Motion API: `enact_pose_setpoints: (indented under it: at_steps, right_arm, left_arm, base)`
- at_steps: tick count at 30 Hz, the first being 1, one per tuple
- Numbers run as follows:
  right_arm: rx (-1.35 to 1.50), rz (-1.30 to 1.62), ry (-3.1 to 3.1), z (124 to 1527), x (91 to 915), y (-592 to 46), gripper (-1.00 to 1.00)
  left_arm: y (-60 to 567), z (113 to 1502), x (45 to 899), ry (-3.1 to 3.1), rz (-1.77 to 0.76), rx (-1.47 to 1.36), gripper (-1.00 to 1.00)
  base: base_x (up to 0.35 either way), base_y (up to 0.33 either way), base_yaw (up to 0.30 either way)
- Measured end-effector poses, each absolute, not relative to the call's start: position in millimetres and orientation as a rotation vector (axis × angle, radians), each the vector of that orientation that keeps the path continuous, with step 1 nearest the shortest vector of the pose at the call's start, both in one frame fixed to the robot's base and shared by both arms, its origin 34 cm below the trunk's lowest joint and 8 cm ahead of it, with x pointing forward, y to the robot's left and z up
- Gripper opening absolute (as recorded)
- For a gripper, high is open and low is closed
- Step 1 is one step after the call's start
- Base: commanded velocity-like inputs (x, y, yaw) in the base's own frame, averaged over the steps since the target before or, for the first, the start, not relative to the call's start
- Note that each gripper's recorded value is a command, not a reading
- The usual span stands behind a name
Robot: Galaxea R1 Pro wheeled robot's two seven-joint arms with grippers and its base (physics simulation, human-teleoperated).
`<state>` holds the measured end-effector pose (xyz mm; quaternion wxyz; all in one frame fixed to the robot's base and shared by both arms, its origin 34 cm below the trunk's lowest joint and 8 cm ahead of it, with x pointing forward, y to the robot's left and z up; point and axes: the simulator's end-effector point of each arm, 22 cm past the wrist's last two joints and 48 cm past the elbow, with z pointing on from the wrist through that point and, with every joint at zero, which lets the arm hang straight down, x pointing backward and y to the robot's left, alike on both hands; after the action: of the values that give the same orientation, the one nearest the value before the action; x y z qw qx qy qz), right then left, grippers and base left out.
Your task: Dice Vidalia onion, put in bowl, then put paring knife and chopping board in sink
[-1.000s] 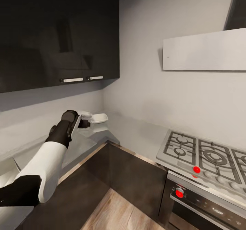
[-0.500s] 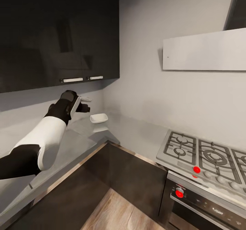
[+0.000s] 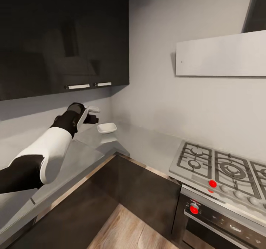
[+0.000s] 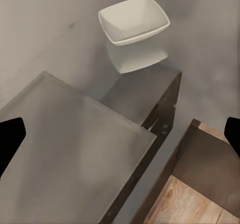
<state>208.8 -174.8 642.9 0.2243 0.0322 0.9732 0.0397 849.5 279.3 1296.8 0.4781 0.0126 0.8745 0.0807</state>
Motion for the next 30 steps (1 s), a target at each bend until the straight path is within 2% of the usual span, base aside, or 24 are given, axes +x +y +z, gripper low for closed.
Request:
enact_pose_setpoints:
  at_steps: [6, 23, 30]
  right_arm:
    - [0.081, 0.135, 2.684, 643.4, 208.8, -170.4, 1.0]
    - [0.081, 0.139, 2.697, 642.3, 203.9, -169.6, 1.0]
    - [0.079, 0.138, 2.698, 642.0, 203.9, -170.1, 1.0]
  left_arm:
    - [278.6, 1305.5, 850.8, 2.113, 0.195, 0.031, 1.0]
    - [283.4, 1297.5, 854.8, 2.121, 0.202, 0.026, 1.0]
    - [284.2, 1305.5, 857.0, 2.098, 0.203, 0.024, 1.0]
  base:
    - [0.029, 0.0, 0.0]
    - [0.299, -0.003, 0.0]
    - [0.073, -0.01, 0.0]
